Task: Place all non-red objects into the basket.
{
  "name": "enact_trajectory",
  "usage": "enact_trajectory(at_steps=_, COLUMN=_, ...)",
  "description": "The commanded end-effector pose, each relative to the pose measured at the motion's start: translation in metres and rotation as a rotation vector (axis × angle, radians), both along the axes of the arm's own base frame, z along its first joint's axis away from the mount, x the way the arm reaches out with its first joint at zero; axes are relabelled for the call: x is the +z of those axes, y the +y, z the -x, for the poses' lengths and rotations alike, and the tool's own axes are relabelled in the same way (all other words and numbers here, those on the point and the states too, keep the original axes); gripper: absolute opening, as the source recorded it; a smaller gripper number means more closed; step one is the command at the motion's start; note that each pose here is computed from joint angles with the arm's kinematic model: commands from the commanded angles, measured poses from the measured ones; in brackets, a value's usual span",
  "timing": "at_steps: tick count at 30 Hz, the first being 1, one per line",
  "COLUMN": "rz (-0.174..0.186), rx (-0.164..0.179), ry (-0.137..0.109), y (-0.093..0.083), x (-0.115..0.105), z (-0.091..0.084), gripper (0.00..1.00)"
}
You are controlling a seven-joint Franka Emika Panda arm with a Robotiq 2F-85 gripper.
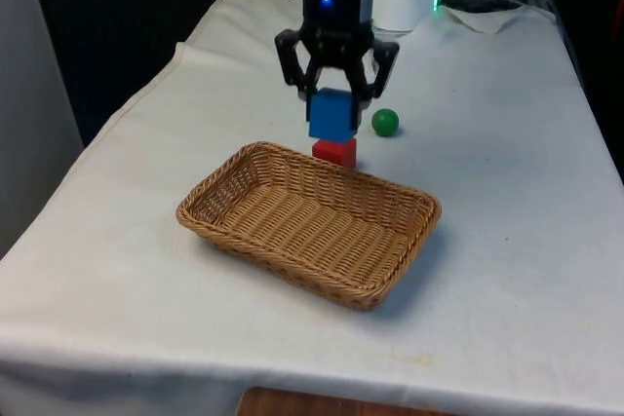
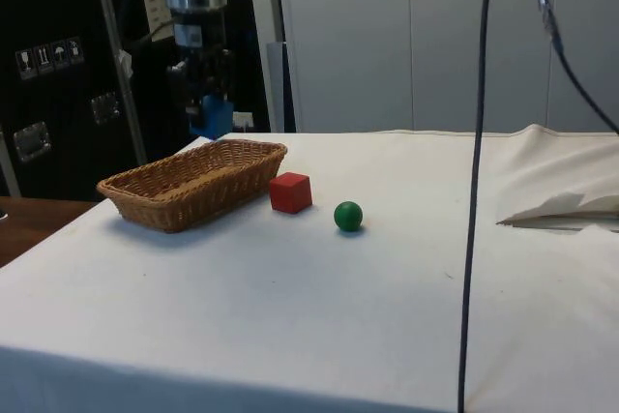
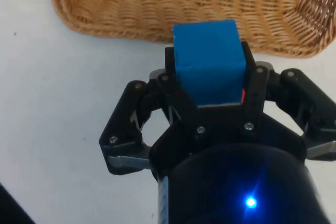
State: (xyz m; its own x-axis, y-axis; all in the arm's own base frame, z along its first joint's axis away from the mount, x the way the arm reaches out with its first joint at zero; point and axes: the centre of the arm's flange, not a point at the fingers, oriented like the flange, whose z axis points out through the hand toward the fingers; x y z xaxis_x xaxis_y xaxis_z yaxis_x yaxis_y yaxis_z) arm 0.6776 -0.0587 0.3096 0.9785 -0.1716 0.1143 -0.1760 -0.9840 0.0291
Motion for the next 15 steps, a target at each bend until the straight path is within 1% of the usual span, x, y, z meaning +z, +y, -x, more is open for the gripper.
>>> enact_trajectory(at_steps=1, rz=-0.008, rx=-0.002, ry=-0.005, y=-0.003, x=-0.004, z=-0.003, gripper=0.00)
enact_trajectory(at_steps=2, rz=-0.006, rx=-0.004, ry=-0.007, y=-0.005, x=-0.007, z=-0.004, gripper=0.00)
enact_trajectory(at_steps=3, rz=0.001, rx=-0.003, ry=-0.002, y=-0.002, x=-0.003, z=-0.001, gripper=0.00)
enact_trajectory(at_steps=4, rz=-0.005, rx=-0.007, ry=-0.009, y=-0.006, x=-0.010, z=-0.005, gripper=0.00)
enact_trajectory(at_steps=9, rz=0.001, rx=-0.021, ry=-0.022, y=-0.016, x=-0.028, z=-0.010, gripper=0.00)
enact_trajectory(at_steps=10, rz=0.000, rx=-0.027, ry=-0.027, y=-0.019, x=-0.035, z=-0.012, gripper=0.00)
enact_trajectory(at_steps=12, rz=-0.001, rx=-0.034, ry=-0.032, y=-0.022, x=-0.041, z=-0.015, gripper=0.00)
enact_trajectory(at_steps=13, rz=0.009, rx=-0.034, ry=-0.028, y=-0.021, x=-0.038, z=-0.013, gripper=0.00)
enact_trajectory(at_steps=14, rz=-0.002, rx=-0.039, ry=-0.034, y=-0.024, x=-0.044, z=-0.016, gripper=0.00)
enact_trajectory(at_steps=15, rz=-0.004, rx=-0.042, ry=-0.036, y=-0.025, x=-0.047, z=-0.017, gripper=0.00)
